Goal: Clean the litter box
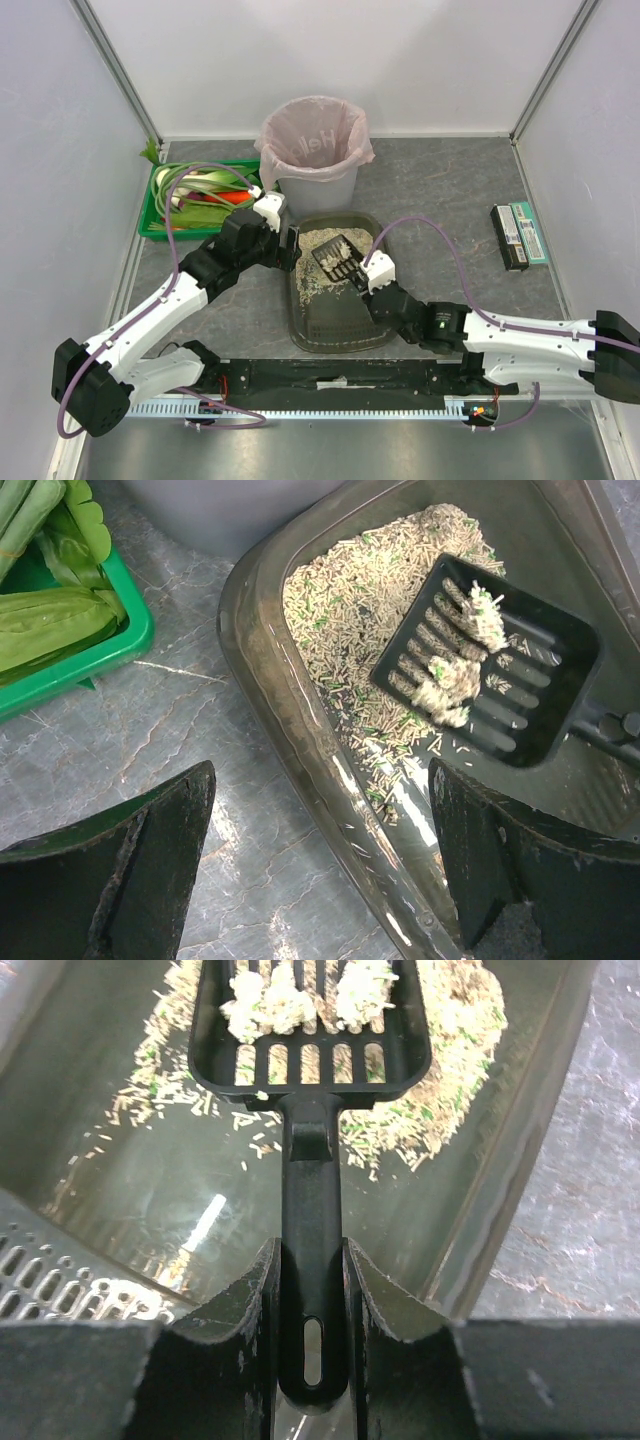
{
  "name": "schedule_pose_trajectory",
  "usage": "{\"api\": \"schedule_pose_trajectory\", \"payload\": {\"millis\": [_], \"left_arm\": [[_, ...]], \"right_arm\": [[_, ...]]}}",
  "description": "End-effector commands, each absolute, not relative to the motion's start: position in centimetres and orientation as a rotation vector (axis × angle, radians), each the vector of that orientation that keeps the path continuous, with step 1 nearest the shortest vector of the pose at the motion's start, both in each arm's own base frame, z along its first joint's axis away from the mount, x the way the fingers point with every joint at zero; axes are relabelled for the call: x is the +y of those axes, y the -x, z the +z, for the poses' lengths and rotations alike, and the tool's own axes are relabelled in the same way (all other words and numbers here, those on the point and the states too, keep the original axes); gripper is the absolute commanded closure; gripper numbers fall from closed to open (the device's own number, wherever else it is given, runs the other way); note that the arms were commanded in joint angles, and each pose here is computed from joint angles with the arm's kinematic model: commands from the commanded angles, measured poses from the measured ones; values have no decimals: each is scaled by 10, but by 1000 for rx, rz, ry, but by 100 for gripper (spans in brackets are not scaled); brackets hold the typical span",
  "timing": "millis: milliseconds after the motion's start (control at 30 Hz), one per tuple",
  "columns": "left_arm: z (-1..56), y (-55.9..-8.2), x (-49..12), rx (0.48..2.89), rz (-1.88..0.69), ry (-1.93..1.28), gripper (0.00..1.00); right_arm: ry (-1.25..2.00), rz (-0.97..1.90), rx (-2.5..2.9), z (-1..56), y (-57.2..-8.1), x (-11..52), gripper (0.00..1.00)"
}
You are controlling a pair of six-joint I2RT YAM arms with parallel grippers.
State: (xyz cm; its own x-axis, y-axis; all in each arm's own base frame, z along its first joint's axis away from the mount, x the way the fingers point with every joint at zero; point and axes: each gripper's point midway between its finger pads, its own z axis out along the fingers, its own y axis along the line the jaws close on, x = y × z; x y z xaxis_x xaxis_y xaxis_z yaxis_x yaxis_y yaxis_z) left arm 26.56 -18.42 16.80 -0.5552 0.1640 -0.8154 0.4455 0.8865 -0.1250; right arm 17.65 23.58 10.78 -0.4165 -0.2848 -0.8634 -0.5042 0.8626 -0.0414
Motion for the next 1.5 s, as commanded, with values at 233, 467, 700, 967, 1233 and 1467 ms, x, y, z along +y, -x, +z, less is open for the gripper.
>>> {"api": "schedule_pose_trajectory", "payload": {"millis": [233,467,700,967,1233,1467], "left_arm": [[177,-271,-189,2113,-419,-452,7],[176,-271,-191,2118,-423,-459,7],[179,-270,-191,2111,-433,-459,7],[178,-269,-192,2113,-437,-460,7],[176,-269,-192,2119,-435,-461,7],[189,-267,-192,2085,-458,-449,7]], "right_arm": [[556,232,2037,118,-189,242,100],[525,226,2042,121,-189,232,100],[467,305,2010,131,-194,233,100],[551,64,2036,122,-201,221,100],[683,206,1984,142,-187,246,100],[764,407,1926,194,-165,253,100]]}}
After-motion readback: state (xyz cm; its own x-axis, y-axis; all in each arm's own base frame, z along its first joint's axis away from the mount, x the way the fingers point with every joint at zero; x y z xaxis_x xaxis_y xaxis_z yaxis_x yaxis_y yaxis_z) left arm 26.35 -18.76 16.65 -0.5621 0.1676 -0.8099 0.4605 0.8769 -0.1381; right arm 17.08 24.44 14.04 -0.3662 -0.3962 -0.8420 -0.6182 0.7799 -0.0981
